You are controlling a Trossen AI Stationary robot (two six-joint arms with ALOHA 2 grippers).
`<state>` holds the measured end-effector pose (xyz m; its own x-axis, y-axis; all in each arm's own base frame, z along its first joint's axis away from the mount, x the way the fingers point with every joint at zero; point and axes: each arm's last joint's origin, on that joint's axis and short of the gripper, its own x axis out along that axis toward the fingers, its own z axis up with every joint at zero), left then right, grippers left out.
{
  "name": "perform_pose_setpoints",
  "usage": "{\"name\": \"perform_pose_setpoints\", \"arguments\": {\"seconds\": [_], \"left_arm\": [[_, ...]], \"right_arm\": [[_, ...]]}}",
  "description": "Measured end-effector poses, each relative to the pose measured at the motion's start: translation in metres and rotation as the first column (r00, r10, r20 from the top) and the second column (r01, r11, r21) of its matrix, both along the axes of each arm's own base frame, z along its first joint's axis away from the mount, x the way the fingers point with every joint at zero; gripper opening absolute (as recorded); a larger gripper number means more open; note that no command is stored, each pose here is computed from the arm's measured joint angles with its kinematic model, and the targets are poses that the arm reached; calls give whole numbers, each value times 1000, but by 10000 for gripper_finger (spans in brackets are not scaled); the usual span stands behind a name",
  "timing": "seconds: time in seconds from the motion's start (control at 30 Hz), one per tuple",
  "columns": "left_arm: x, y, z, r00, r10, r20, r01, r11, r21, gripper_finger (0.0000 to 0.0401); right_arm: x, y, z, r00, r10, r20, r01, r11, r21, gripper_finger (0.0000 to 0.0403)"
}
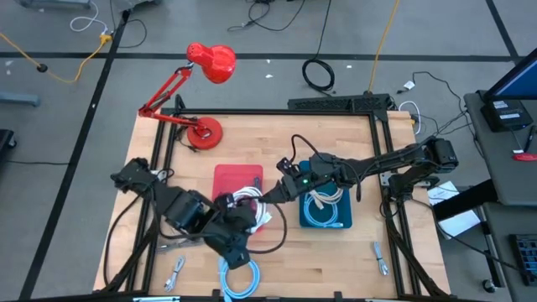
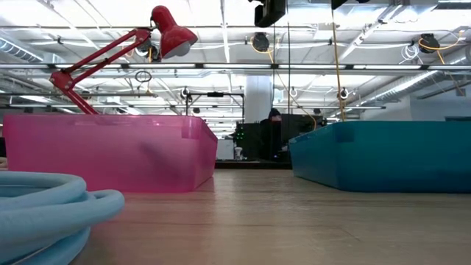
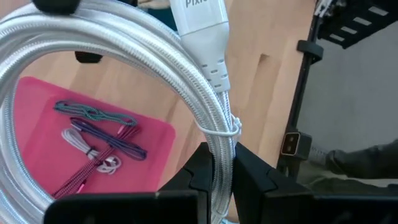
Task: Pick & Place USB Port
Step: Put the white HDMI cable into the blue bin
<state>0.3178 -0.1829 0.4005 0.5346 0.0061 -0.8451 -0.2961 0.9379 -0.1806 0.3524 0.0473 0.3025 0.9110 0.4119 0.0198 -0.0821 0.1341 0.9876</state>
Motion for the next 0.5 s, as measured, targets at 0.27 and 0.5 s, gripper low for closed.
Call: {"name": "perform_pose_setpoints", "arguments": {"seconds": [0.27, 0.5], "left_arm": [[3, 6, -1, 999, -33, -34, 32, 999, -35, 31], [8, 15, -1, 997, -57, -54, 53, 997, -64, 31]], "right_arm": [[0, 0, 1, 1000, 0, 10, 0, 1000, -3, 213], [0, 0, 1, 1000, 0, 16, 0, 1000, -15, 213]]}}
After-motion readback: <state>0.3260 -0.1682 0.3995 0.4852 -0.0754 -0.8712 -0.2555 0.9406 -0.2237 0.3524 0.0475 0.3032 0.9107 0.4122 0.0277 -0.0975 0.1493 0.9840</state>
